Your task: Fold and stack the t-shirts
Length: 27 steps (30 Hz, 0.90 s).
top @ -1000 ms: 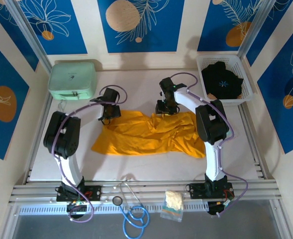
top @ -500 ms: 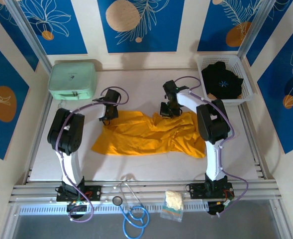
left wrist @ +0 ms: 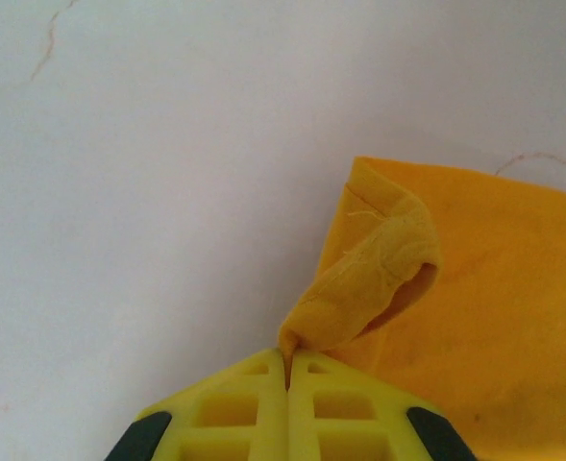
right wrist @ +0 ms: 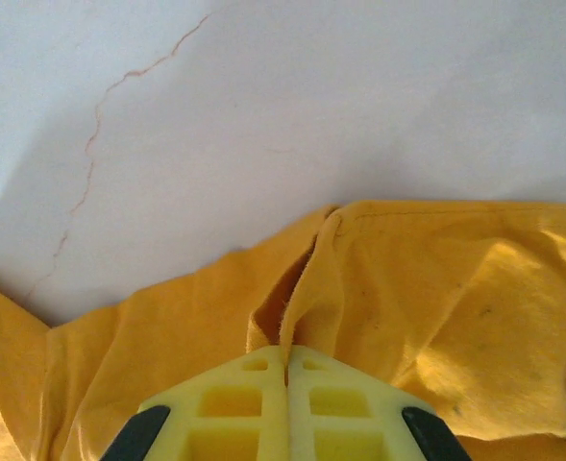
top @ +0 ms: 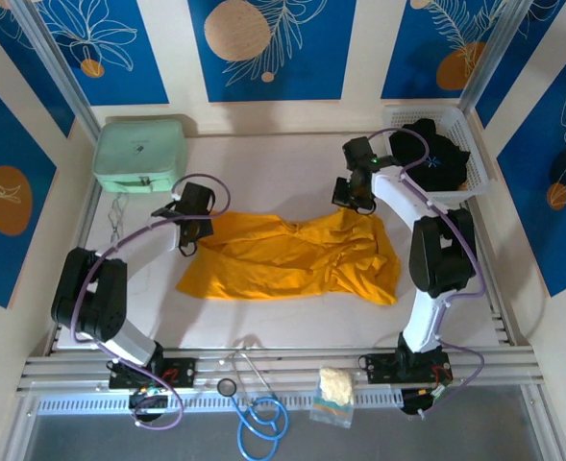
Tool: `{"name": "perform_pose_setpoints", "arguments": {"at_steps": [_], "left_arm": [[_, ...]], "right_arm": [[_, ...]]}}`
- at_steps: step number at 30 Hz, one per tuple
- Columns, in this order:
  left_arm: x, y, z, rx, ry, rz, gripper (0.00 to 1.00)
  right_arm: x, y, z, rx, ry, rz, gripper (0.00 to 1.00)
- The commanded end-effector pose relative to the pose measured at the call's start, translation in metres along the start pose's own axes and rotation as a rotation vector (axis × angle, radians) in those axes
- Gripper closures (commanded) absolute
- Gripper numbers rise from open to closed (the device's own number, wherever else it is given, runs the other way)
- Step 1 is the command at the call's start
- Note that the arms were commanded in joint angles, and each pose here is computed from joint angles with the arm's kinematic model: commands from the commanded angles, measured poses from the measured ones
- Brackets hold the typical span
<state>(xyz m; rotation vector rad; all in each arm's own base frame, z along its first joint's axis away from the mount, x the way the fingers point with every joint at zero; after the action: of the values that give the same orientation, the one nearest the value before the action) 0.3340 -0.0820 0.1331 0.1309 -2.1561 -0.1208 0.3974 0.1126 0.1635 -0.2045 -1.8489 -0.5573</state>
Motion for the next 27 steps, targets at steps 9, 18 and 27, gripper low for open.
{"name": "perform_pose_setpoints", "arguments": {"at_steps": [9, 18, 27], "left_arm": [[0.008, 0.012, 0.02, 0.071, 0.006, -0.014, 1.0], [0.005, 0.001, -0.005, 0.044, -0.042, 0.034, 1.0], [0.008, -0.011, -0.101, -0.062, -0.154, -0.049, 1.0]], "right_arm": [[0.02, 0.009, -0.048, 0.051, -0.104, -0.048, 1.0], [0.011, 0.034, -0.064, 0.101, -0.145, -0.176, 1.0], [0.017, 0.064, -0.137, 0.082, -0.307, -0.182, 1.0]]}}
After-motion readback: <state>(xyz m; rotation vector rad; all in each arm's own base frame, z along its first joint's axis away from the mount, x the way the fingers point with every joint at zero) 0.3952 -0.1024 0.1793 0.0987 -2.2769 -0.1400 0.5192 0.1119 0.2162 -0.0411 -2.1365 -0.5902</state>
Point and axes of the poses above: each hand's point on the last joint's axis, 136 mm out from that joint toward the fingers, its own x axis back along the fingers, its own y axis along the line the jaws close on, z = x × y, the point moved 6 cm from there along x, back along the fingers, and after that the axes turned 15 degrees about -x, right-handed, at the moved point
